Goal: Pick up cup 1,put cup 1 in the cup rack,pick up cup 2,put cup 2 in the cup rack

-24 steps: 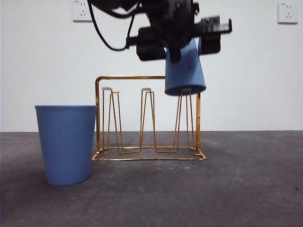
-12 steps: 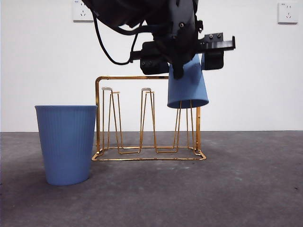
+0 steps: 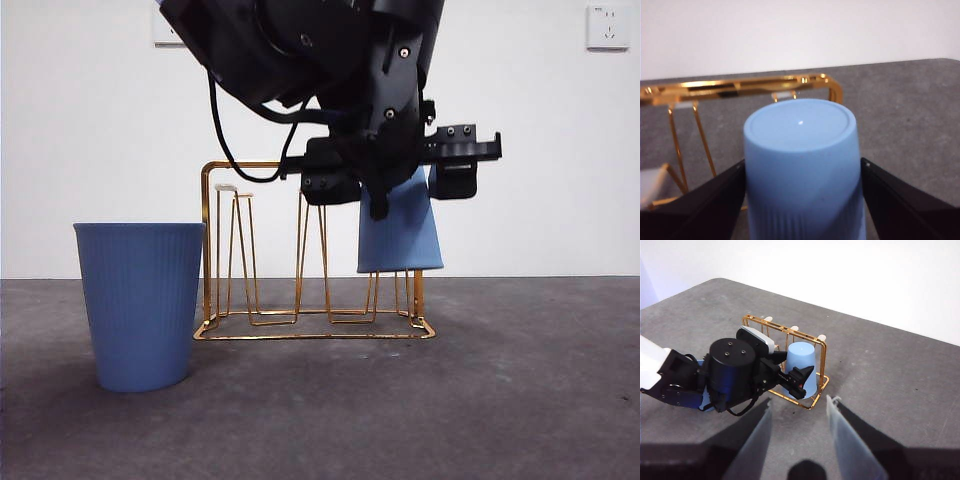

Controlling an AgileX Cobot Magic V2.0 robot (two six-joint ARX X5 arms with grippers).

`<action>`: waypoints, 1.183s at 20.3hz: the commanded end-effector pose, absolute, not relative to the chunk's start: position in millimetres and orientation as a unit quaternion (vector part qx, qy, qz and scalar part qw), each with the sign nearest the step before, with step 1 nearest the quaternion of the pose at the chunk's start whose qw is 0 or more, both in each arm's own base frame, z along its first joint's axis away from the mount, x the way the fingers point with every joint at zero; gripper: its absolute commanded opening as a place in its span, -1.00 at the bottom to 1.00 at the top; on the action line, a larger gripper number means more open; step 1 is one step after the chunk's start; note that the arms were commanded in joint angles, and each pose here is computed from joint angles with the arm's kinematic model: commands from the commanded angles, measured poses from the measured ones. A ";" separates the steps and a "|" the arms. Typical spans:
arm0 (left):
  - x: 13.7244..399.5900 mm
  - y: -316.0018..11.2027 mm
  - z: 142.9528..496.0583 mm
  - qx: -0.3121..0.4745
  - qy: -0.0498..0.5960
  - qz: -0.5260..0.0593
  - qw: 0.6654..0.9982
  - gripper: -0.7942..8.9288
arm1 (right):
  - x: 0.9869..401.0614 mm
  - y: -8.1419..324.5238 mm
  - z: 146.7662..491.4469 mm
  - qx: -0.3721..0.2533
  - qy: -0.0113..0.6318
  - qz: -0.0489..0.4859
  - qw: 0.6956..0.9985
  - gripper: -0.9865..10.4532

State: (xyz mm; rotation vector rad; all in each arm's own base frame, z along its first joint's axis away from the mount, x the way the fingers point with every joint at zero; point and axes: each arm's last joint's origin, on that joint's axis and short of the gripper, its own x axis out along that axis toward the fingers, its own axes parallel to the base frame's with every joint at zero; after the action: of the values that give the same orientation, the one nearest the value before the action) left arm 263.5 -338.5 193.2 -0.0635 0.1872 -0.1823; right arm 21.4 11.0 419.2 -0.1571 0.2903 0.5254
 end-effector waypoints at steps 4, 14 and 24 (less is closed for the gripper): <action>266.0 -340.8 174.2 -0.033 0.115 -0.097 0.988 -0.85 | 22.0 11.8 418.1 -0.082 0.140 0.261 0.952 -0.50; 267.8 -337.7 158.6 -0.017 0.157 -0.094 0.983 -0.81 | 22.0 11.7 418.0 -0.082 0.141 0.261 0.952 -0.50; 270.1 -337.5 158.2 -0.022 0.170 -0.127 0.977 0.13 | 22.0 11.7 417.8 -0.085 0.141 0.261 0.951 -0.50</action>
State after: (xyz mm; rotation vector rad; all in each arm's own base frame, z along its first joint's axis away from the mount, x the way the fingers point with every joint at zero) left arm 271.9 -338.4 179.4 -0.0917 0.2717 -0.2428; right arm 21.5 11.0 419.3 -0.1659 0.2864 0.5266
